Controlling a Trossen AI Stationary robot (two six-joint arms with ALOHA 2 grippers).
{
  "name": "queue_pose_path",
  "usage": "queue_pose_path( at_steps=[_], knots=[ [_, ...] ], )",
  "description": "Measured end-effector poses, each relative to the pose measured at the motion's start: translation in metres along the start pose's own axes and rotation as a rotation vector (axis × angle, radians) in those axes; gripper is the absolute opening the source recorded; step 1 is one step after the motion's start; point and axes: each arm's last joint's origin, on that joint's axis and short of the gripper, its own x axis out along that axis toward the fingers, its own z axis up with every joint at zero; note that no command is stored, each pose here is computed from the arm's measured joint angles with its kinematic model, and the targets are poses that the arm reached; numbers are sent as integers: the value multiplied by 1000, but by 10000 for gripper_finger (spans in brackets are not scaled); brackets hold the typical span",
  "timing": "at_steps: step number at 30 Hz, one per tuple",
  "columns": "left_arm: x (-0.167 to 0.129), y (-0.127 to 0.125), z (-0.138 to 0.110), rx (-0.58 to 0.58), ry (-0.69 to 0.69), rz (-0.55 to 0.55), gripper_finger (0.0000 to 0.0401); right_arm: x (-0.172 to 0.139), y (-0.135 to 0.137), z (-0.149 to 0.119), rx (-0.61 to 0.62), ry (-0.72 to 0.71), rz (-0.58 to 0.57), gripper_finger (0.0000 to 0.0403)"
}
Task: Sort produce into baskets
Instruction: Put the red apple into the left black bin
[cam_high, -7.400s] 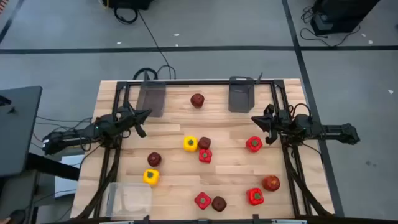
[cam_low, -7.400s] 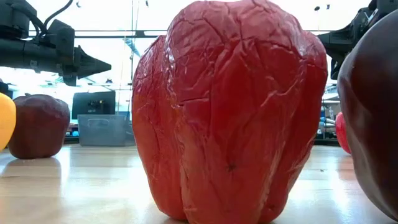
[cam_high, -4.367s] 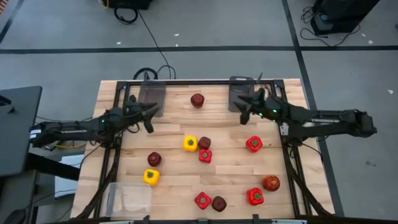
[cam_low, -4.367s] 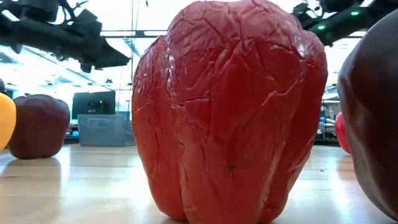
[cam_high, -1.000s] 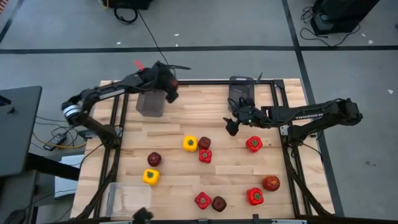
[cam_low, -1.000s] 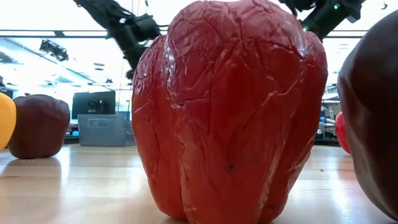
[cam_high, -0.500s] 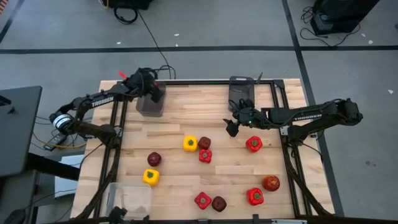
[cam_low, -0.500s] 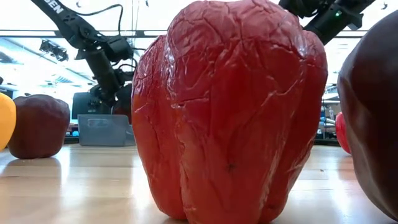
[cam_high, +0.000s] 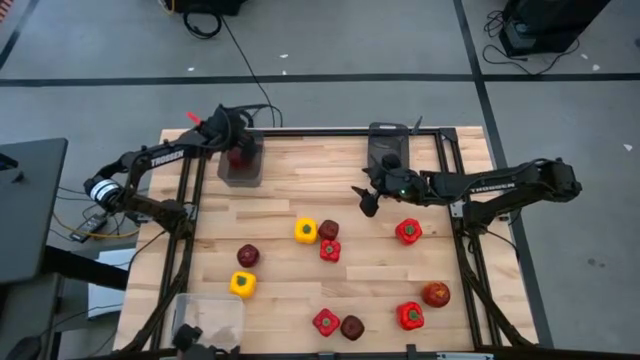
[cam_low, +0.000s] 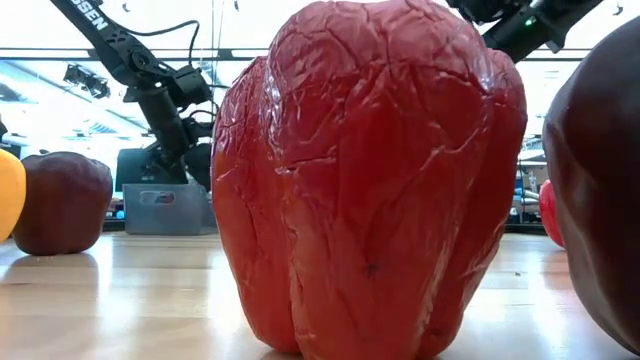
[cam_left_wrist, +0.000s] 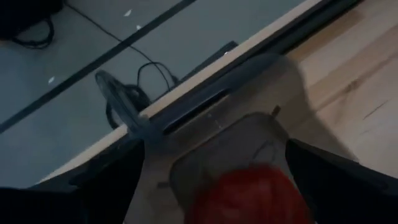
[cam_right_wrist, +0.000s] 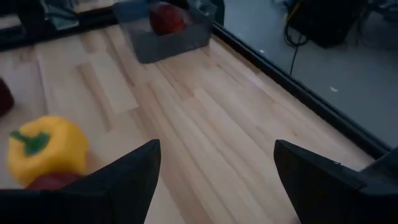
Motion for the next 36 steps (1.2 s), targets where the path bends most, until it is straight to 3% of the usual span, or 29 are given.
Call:
queue_pose_path(
  at_steps=[8,14,17,22,27,31,36],
  knots=[
    [-41,-40,25,96,-188,-316,393,17,9,-14,-4,75,6,323],
    [-77,-103,11,304,-195,-717,393,17,15,-15,-38,61,32,323],
    [-94,-139,0,393,-205,-829,393,13,16,-13,-43,55,72,323],
    [-120,-191,-21,520,-302,-847,393,11,20,-13,-83,82,197,322],
    [-137,-229,-35,528,-443,-868,393,11,19,-15,-98,104,197,322],
    [-125,-251,-42,432,-442,-847,393,11,19,-15,-104,102,195,322],
    [-100,-268,-48,424,-432,-825,393,11,19,-15,-130,99,196,322]
  ],
)
